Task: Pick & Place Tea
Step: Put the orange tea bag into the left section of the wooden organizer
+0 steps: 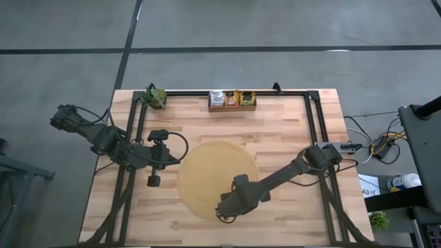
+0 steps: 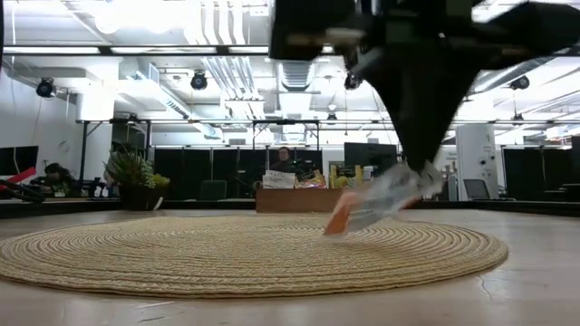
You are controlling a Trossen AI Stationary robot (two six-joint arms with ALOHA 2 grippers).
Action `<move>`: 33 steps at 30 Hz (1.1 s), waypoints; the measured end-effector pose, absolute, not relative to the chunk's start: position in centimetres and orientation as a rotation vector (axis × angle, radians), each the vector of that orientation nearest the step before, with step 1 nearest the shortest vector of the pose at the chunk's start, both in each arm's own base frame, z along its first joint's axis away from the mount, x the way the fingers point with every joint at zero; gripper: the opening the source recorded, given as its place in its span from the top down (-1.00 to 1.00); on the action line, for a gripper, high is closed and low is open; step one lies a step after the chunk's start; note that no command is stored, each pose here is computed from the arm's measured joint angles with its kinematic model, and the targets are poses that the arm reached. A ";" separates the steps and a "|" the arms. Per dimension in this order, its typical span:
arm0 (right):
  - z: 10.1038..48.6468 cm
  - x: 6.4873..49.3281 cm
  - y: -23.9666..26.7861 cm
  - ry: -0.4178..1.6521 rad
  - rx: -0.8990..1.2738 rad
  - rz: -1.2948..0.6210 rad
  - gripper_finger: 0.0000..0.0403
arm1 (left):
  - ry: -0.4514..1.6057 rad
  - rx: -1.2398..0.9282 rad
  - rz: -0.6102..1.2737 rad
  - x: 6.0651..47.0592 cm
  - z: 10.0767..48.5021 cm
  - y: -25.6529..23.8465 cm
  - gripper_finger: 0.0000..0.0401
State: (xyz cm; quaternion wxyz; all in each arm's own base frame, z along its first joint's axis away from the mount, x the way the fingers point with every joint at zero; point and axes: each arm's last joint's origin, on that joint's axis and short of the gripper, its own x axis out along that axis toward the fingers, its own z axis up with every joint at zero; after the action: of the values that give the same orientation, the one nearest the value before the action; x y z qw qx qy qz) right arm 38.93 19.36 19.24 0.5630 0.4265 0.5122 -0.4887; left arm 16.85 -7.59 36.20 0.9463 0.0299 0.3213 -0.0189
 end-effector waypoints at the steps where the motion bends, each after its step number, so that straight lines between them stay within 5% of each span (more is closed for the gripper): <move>1: 19.6 39.0 19.3 1.196 0.990 -1.143 0.96 | 0.655 0.061 -0.039 16.9 36.2 -7.6 1.00; 19: 25.8 39.2 18.4 1.167 0.590 -0.926 0.96 | 0.654 0.058 -0.038 16.9 36.2 -7.6 1.00; 33: 28.8 40.9 12.4 1.249 0.253 -0.684 0.96 | 0.569 0.009 -0.047 15.4 38.3 -6.9 1.00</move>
State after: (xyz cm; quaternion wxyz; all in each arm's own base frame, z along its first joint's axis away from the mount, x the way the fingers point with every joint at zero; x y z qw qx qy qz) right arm 40.86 12.36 28.84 0.7497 0.1157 0.5715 -0.3129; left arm 15.45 -6.87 38.29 0.9595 0.0044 0.2808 -0.0234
